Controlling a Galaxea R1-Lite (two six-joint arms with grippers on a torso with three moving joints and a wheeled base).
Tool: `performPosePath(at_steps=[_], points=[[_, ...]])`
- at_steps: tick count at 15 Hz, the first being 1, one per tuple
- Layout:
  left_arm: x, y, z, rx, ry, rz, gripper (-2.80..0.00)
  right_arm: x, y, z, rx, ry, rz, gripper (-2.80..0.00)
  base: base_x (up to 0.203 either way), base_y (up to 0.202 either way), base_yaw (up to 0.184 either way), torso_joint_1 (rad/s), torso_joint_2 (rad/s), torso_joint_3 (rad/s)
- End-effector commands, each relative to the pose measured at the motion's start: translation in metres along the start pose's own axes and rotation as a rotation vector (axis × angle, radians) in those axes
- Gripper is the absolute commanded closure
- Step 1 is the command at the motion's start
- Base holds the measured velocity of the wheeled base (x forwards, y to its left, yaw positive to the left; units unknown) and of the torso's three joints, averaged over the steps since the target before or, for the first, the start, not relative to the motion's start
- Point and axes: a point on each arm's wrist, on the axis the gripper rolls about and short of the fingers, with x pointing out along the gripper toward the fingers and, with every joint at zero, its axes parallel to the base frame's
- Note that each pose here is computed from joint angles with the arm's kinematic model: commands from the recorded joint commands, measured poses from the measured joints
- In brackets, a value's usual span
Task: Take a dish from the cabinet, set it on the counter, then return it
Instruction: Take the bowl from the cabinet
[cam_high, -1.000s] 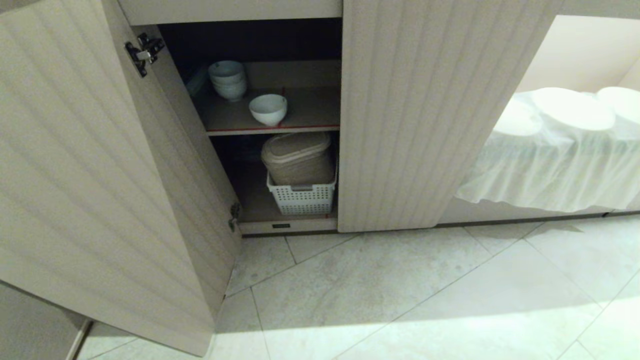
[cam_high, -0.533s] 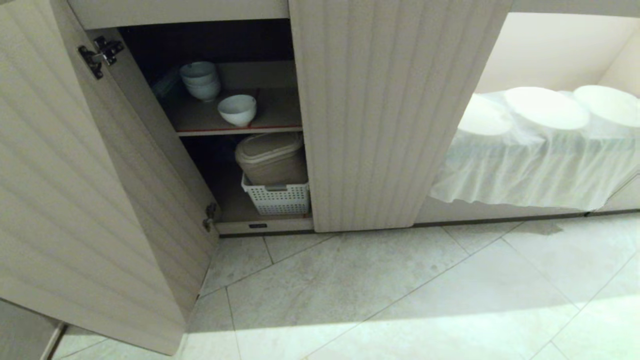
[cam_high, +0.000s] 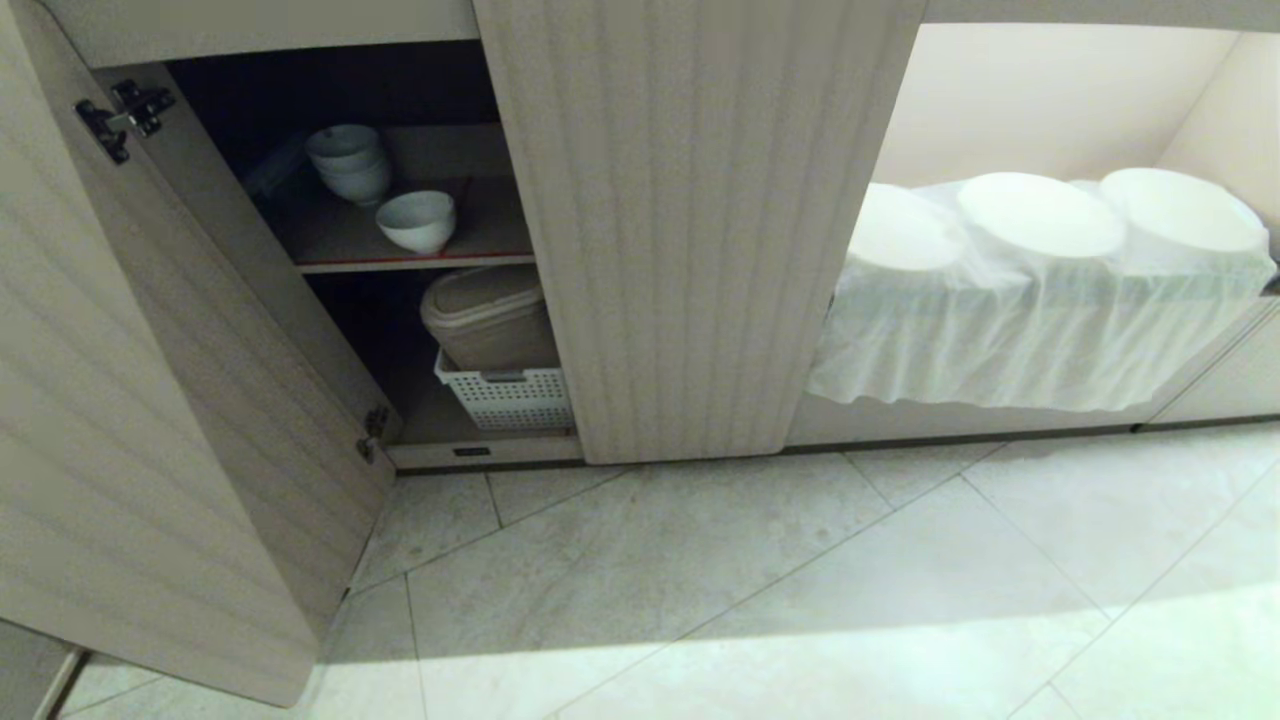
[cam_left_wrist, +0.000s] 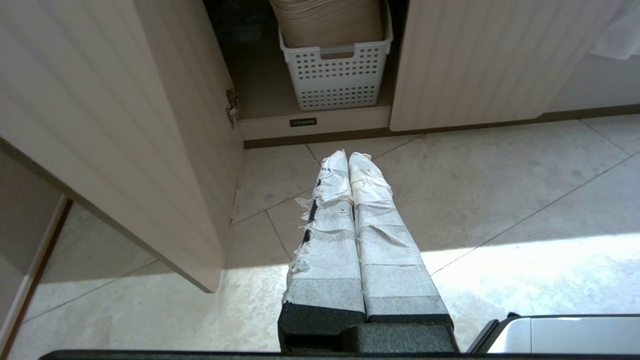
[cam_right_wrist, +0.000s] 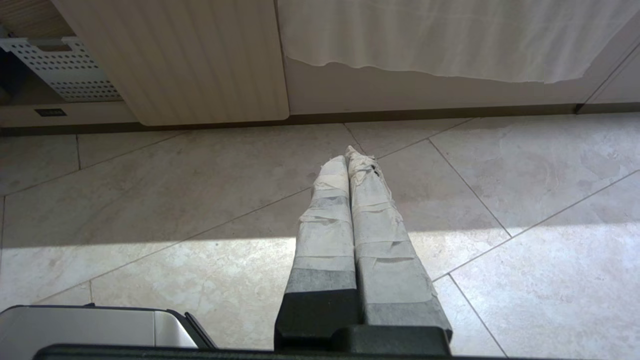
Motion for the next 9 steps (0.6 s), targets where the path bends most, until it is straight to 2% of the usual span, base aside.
performPosePath(at_steps=[1,9], points=[[0.0,0.0,0.0001,0.0,-0.001,0.0,0.0,0.0,0.0,0.0001,-0.001,-0.001,0.0,0.0,0.0,0.0,0.0,0.0,0.0,0.0],[0.0,0.0,0.0,0.001,0.001,0.0,0.0,0.0,0.0,0.0001,-0.001,-0.001,0.0,0.0,0.0,0.0,0.0,0.0,0.0,0.0]])
